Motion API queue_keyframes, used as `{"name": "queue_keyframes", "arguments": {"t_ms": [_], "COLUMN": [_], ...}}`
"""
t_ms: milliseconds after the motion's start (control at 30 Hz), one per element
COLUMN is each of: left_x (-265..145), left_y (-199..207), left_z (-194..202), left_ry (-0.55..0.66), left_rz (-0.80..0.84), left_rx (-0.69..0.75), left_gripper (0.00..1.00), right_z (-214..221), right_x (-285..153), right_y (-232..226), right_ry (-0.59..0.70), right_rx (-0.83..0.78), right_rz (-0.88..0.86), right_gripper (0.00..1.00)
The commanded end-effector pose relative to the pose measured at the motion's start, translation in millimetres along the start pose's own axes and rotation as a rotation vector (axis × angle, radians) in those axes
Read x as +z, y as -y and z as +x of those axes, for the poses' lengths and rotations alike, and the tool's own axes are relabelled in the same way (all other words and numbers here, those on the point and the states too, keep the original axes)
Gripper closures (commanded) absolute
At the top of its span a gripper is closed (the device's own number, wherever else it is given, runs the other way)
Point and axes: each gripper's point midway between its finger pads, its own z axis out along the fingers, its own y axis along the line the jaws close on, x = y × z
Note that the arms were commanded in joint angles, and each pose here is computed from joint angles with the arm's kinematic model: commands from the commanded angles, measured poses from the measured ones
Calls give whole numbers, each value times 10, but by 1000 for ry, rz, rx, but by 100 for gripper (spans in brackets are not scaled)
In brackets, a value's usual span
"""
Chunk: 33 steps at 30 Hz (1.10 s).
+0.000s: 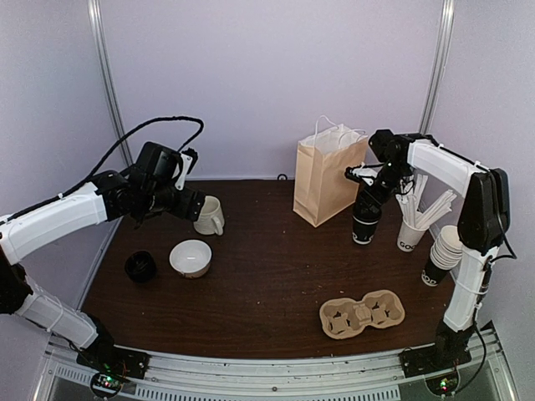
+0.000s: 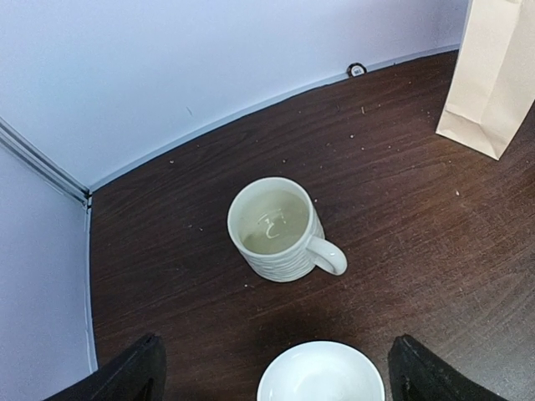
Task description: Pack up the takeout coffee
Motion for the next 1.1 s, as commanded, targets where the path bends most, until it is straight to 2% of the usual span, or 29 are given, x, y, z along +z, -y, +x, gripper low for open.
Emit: {"name": "queue_keyframes", "arguments": {"t_ms": [0, 133, 233, 267, 300, 500, 667, 933, 1067], "left_x": [-26, -21, -20, -23, -24, -32, -25, 7, -2], "left_y": [11, 24, 37, 38, 39, 49, 67, 222, 240], "left_z": [-137, -135, -131, -134, -134, -138, -132, -90, -93], "left_ry": [28, 24, 19, 19, 19, 20, 14, -25, -24], "left_rz": [14, 21, 28, 29, 29, 36, 46, 123, 135], "left_rx": [-3, -3, 2, 1, 1, 5, 14, 46, 50], "left_gripper": [3, 3, 4, 4, 4, 4, 4, 12, 14], "right_z": [34, 35, 42, 44, 43, -82, -378, -924, -1087], "right_x": [39, 50, 42, 29, 10, -341, -834, -1360, -1566], "right_y": [30, 22, 3, 1, -10, -87, -204, -157, 65], "right_ry": [-7, -7, -5, -4, -2, 73, 208, 435, 491], "right_rx": [25, 36, 40, 41, 41, 51, 41, 77, 102], "right_rz": [15, 10, 2, 2, -3, -25, -24, -16, 93], "right_gripper": [20, 19, 14, 3, 1, 1, 5, 18, 26]}}
